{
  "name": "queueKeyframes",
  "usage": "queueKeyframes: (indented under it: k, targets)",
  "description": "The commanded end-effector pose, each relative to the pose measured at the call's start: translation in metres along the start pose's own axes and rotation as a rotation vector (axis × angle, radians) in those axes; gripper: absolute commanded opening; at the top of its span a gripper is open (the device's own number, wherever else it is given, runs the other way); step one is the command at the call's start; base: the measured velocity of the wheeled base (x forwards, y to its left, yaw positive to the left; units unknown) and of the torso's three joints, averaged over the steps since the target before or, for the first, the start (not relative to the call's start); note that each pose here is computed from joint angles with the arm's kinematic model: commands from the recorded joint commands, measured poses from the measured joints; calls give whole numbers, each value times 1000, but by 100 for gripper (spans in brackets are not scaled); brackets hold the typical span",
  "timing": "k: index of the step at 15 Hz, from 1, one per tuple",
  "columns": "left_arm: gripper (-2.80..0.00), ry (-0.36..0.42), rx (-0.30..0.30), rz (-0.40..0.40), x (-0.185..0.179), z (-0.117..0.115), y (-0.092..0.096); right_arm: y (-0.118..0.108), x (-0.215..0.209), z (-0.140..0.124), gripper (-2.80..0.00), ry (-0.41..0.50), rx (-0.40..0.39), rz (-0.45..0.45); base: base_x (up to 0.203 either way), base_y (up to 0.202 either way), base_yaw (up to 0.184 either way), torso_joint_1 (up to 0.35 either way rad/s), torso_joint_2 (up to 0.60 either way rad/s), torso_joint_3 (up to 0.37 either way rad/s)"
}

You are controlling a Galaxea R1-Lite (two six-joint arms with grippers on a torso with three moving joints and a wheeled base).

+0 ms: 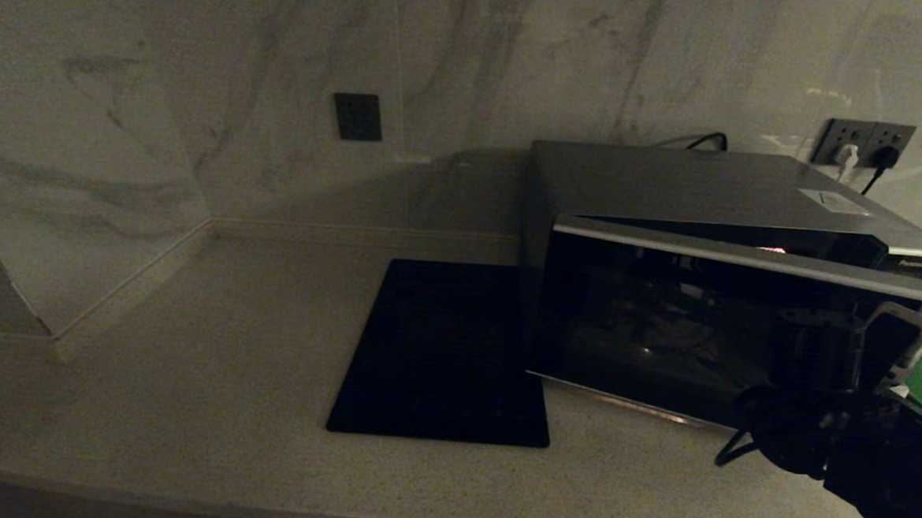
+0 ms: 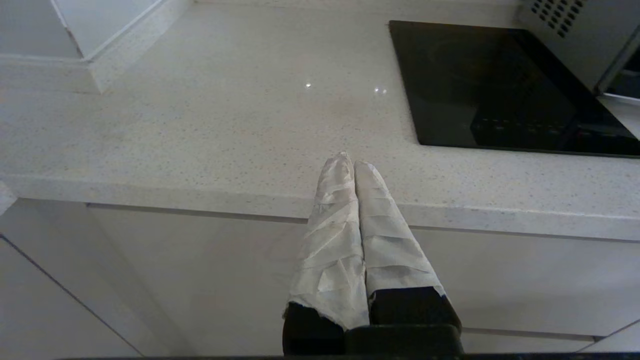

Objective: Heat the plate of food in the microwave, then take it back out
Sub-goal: Open the microwave oven

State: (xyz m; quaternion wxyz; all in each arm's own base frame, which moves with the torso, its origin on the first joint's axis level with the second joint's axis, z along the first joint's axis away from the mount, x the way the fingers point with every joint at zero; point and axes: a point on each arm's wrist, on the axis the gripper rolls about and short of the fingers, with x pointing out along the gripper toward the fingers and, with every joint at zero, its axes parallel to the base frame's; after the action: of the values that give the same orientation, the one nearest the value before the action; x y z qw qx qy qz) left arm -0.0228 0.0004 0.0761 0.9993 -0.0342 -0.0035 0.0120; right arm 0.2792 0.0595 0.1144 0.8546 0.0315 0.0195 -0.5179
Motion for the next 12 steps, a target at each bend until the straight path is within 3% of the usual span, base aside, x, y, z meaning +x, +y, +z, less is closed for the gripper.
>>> queueKeyframes:
  k: [1, 3, 4, 9, 12]
  targets:
    - [-280, 0, -1, 1, 0, 0, 0, -9, -13, 2, -280, -1, 4, 33, 0, 0, 0, 0, 0, 0]
    - [-280, 1, -1, 1, 0, 0, 0, -13, -14, 3, -280, -1, 1, 35, 0, 0, 0, 0, 0, 0]
    - [-280, 0, -1, 0, 0, 0, 0, -16, -15, 1, 0, 1, -10, 37, 0, 0, 0, 0, 0, 0]
    - [-280, 0, -1, 0, 0, 0, 0, -29, -24, -3, 0, 6, -35, 66, 0, 0, 0, 0, 0, 0]
    - [-280, 0, -1, 0, 0, 0, 0, -41, -42, 3, 0, 4, -23, 127, 0, 0, 0, 0, 0, 0]
